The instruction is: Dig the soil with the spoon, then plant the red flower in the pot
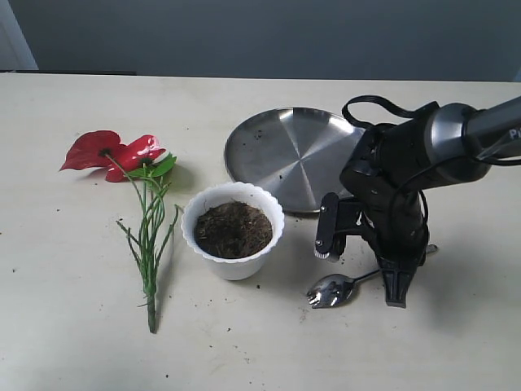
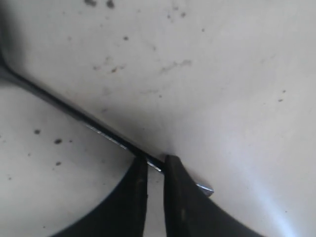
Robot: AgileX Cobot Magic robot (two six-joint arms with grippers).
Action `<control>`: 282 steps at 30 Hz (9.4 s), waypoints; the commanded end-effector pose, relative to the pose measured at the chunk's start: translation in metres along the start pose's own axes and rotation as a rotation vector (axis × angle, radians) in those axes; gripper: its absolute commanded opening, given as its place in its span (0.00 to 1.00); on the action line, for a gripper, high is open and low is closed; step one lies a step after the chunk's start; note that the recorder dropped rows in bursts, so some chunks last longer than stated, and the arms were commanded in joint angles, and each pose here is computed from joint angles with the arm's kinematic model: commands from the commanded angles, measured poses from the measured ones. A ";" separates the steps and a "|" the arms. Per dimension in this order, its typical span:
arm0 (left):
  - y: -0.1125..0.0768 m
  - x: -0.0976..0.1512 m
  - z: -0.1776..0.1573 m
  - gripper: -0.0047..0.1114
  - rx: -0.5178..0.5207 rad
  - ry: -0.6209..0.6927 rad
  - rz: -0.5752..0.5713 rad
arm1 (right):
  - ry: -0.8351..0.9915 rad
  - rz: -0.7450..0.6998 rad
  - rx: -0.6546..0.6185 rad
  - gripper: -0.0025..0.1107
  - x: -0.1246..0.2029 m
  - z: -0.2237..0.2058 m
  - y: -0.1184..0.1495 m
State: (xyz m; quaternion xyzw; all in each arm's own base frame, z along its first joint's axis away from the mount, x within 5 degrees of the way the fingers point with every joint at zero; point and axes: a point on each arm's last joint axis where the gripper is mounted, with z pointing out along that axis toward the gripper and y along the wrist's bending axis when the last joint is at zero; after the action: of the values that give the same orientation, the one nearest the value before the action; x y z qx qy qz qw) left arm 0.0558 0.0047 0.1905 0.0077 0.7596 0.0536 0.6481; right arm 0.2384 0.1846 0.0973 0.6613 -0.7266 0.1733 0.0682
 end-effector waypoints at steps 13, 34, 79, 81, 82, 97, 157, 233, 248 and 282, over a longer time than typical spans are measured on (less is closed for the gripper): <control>0.000 -0.002 -0.001 0.04 0.008 -0.011 -0.010 | -0.195 0.250 -0.045 0.02 0.004 -0.032 0.005; 0.000 -0.002 -0.001 0.04 0.008 -0.011 -0.010 | -0.414 0.146 -0.111 0.26 0.000 -0.060 0.013; 0.000 -0.002 -0.001 0.04 0.008 -0.011 -0.010 | -0.296 0.106 -0.200 0.37 -0.022 -0.005 0.020; 0.000 -0.002 -0.001 0.04 0.008 -0.011 -0.010 | -0.303 0.109 -0.197 0.37 -0.023 -0.005 0.019; 0.000 -0.002 -0.001 0.04 0.008 -0.011 -0.010 | -0.309 0.110 -0.193 0.37 -0.024 -0.005 0.019; 0.000 -0.002 -0.001 0.04 0.008 -0.011 -0.010 | -0.396 0.140 -0.138 0.37 -0.031 -0.007 0.013; 0.000 -0.002 -0.001 0.04 0.008 -0.011 -0.010 | -0.206 0.144 -0.001 0.02 0.026 -0.069 0.003; 0.000 -0.002 -0.001 0.04 0.008 -0.011 -0.010 | 0.045 -0.880 1.162 0.02 -0.086 -0.111 0.105; 0.000 -0.002 -0.001 0.04 0.008 -0.011 -0.010 | 0.087 -0.924 1.198 0.02 -0.093 -0.104 0.105; 0.000 -0.002 -0.001 0.04 0.008 -0.011 -0.010 | -0.093 -0.620 1.148 0.02 -0.077 -0.128 0.119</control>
State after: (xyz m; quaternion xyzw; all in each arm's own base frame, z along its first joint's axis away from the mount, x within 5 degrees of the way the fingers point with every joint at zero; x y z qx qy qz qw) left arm 0.0558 0.0047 0.1905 0.0077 0.7596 0.0536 0.6481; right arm 0.1237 0.3070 0.1607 0.7777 -0.2828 0.5006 -0.2543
